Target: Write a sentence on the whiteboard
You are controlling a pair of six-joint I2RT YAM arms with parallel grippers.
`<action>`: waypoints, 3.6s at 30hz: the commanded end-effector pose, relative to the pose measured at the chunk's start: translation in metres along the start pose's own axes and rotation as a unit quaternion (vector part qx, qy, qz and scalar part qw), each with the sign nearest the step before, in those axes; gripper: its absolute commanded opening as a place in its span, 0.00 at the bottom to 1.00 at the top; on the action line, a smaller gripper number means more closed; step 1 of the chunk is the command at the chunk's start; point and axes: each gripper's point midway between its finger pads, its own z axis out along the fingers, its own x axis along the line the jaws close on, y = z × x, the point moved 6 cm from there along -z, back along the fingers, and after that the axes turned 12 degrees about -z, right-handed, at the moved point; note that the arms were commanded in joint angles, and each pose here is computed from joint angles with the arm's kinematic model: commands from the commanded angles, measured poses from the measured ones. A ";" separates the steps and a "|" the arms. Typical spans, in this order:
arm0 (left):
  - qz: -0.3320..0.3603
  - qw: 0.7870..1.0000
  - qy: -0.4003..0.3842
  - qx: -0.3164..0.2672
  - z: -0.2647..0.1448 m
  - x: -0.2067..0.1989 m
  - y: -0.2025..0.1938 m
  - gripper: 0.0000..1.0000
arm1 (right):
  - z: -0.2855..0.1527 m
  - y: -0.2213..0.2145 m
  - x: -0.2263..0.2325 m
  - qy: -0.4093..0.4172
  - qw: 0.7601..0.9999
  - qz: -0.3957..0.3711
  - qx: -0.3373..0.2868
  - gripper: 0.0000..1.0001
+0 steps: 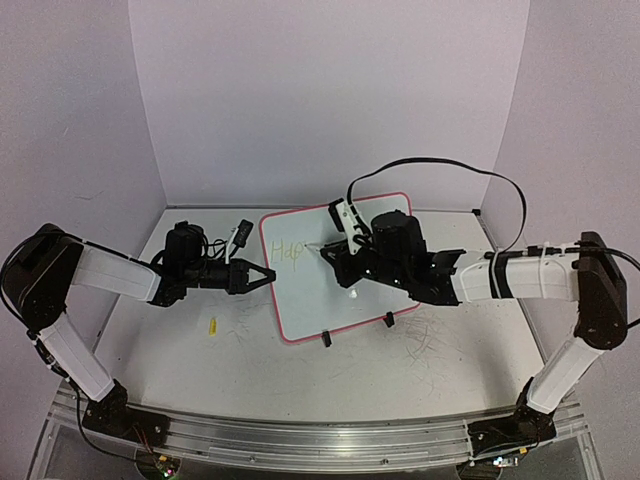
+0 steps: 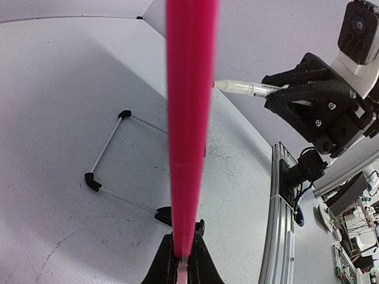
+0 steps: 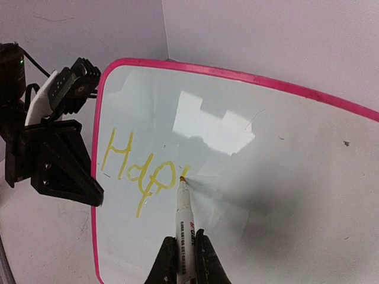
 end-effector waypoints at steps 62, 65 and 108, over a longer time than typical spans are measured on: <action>0.036 0.999 -0.015 -0.012 -0.003 -0.016 0.013 0.00 | 0.001 0.023 -0.002 -0.007 0.999 0.023 -0.033 0.00; 0.035 0.999 -0.014 -0.011 -0.002 -0.015 0.013 0.00 | 0.002 0.018 -0.003 -0.014 0.999 0.025 -0.026 0.00; 0.034 0.999 -0.016 -0.010 0.000 -0.015 0.016 0.00 | 0.007 0.000 0.002 -0.008 0.999 0.044 0.002 0.00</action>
